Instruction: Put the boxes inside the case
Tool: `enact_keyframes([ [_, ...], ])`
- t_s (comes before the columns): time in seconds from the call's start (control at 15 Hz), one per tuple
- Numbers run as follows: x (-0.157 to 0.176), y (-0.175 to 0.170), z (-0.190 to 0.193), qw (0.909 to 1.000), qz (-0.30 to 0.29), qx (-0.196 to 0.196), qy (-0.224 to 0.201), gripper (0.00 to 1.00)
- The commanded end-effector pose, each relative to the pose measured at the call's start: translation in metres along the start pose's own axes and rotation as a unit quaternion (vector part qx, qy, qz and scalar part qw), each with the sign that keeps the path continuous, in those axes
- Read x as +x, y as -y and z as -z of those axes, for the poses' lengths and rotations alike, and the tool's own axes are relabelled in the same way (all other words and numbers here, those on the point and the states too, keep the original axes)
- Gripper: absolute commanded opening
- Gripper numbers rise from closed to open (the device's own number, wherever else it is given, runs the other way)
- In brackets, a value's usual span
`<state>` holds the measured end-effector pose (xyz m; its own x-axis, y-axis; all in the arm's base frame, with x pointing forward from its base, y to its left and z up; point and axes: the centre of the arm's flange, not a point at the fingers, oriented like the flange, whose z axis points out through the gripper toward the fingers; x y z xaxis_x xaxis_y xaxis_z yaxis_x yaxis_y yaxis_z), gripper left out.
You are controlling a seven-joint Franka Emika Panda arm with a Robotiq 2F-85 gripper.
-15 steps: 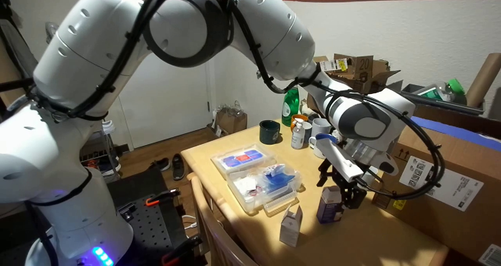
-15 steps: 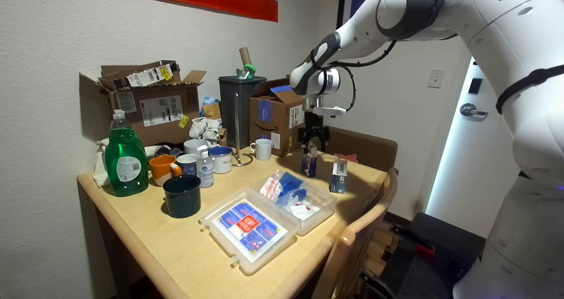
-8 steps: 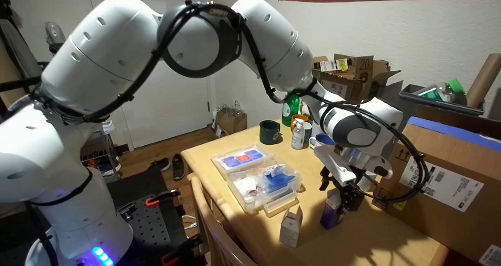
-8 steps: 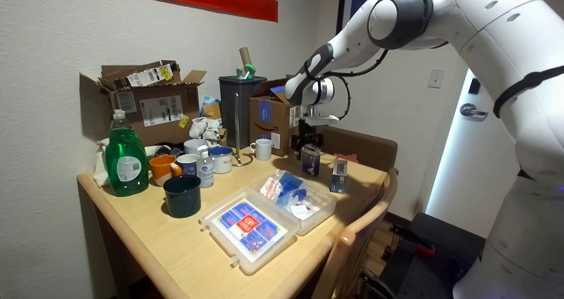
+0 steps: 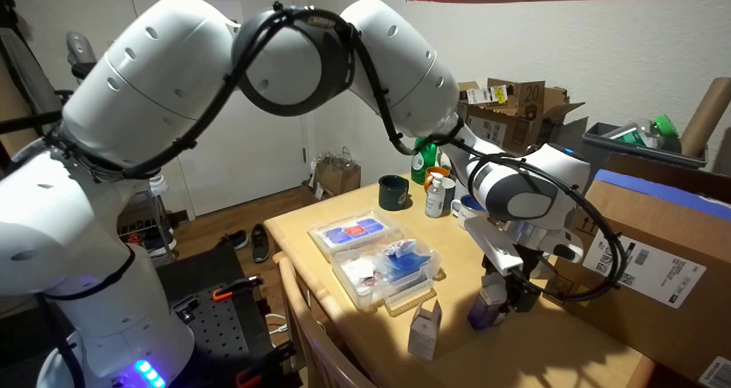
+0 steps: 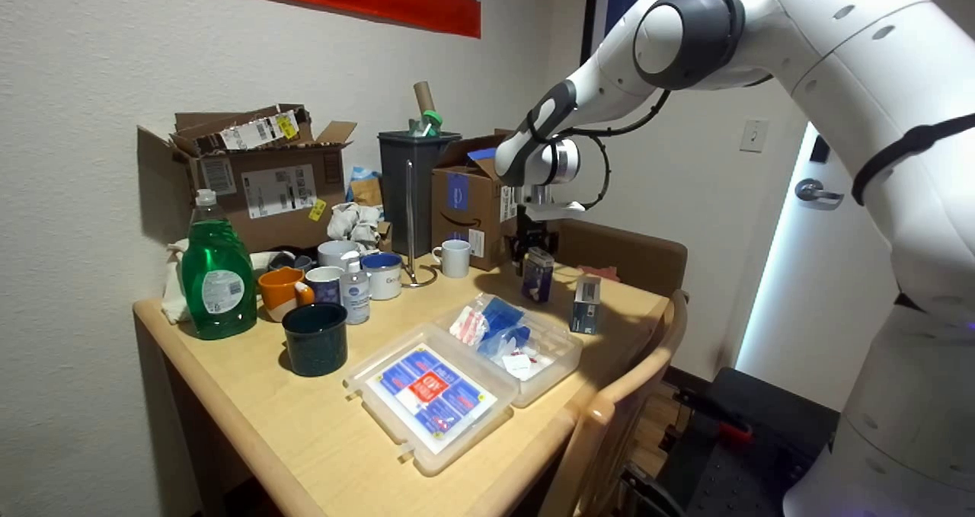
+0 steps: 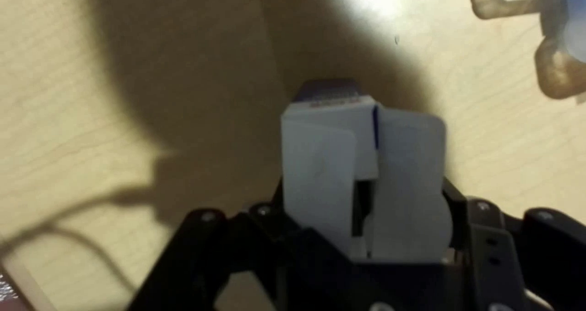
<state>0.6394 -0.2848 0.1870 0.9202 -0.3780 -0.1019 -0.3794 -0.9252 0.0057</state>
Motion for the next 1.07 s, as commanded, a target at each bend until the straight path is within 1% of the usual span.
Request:
enact_keyframes([
  [0.0, -0.004, -0.002, 0.003, 0.9996, -0.017, -0.022, -0.011, 0.36],
  [0.13, -0.007, -0.004, 0.007, 0.9993, -0.019, -0.028, -0.016, 0.21],
  [0.27, -0.010, -0.003, 0.013, 0.9990, -0.020, -0.034, -0.020, 0.09],
  [0.33, -0.012, -0.002, 0.015, 0.9989, -0.018, -0.035, -0.023, 0.12],
  [0.4, -0.013, -0.001, 0.017, 0.9988, -0.016, -0.038, -0.025, 0.11],
  [0.6, -0.023, 0.003, 0.031, 0.9983, -0.009, -0.047, -0.033, 0.03],
  [0.67, -0.028, 0.004, 0.038, 0.9981, -0.007, -0.049, -0.036, 0.03],
  [0.73, -0.033, 0.005, 0.045, 0.9978, -0.004, -0.053, -0.040, 0.06],
  [0.8, -0.037, 0.006, 0.052, 0.9975, 0.000, -0.056, -0.044, 0.07],
  [1.0, -0.053, 0.008, 0.073, 0.9965, 0.014, -0.063, -0.054, 0.07],
])
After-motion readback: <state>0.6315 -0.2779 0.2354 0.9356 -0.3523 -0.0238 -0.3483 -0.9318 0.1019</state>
